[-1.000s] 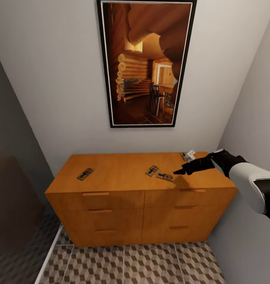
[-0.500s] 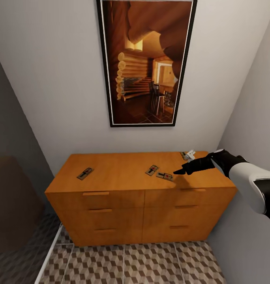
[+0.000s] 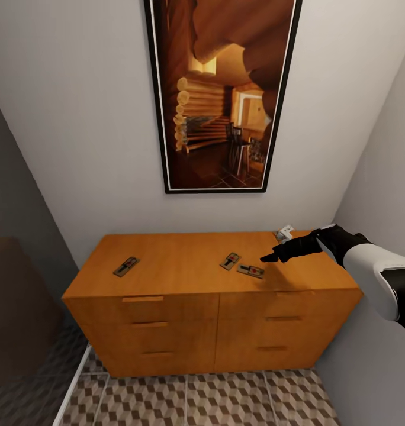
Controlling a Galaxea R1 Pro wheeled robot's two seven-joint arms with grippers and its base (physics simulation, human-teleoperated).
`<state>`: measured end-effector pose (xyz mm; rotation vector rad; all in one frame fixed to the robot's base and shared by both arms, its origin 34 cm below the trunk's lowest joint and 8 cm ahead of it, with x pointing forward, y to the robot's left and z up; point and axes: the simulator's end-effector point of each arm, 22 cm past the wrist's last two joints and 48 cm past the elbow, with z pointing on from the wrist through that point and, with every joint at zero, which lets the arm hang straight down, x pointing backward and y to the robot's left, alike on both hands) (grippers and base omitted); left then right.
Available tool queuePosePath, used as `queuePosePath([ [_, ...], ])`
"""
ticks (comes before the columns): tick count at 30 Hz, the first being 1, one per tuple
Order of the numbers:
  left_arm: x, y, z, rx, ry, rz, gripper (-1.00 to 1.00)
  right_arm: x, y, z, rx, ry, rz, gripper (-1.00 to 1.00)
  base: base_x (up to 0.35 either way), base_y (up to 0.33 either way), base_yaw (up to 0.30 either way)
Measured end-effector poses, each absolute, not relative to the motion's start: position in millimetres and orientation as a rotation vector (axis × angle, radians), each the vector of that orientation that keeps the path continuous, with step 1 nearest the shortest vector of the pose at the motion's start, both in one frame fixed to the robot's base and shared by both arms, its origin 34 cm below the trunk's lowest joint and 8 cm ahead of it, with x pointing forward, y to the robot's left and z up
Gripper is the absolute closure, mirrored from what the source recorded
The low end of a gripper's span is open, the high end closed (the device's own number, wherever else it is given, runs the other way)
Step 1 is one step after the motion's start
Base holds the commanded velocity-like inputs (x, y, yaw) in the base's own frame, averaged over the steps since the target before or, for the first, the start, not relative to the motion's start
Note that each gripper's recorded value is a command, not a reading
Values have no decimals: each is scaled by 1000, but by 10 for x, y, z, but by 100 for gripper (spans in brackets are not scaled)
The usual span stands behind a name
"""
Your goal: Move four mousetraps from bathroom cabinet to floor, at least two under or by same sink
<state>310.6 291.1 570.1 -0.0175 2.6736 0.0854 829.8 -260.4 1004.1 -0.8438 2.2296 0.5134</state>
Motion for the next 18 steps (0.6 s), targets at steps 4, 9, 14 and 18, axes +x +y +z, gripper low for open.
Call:
queuePosePath([
  [4, 3107, 2910, 5700, -17, 2674, 85, -100, 8300, -2604, 10040, -844, 2229, 514, -100, 60, 10, 0],
  [9, 3108, 2910, 5700, -17, 2673, 85, -100, 8299, -2605, 10037, -844, 2230, 514, -100, 19, 3, 0],
  [14, 3108, 2910, 5701, -17, 2673, 85, -100, 8297, -2606, 10033, -843, 2232, 514, -100, 5, 1, 0],
  [18, 3109, 2910, 5701, -17, 2673, 85, -100, 8296, -2607, 10032, -843, 2233, 514, -100, 2, 0, 0],
])
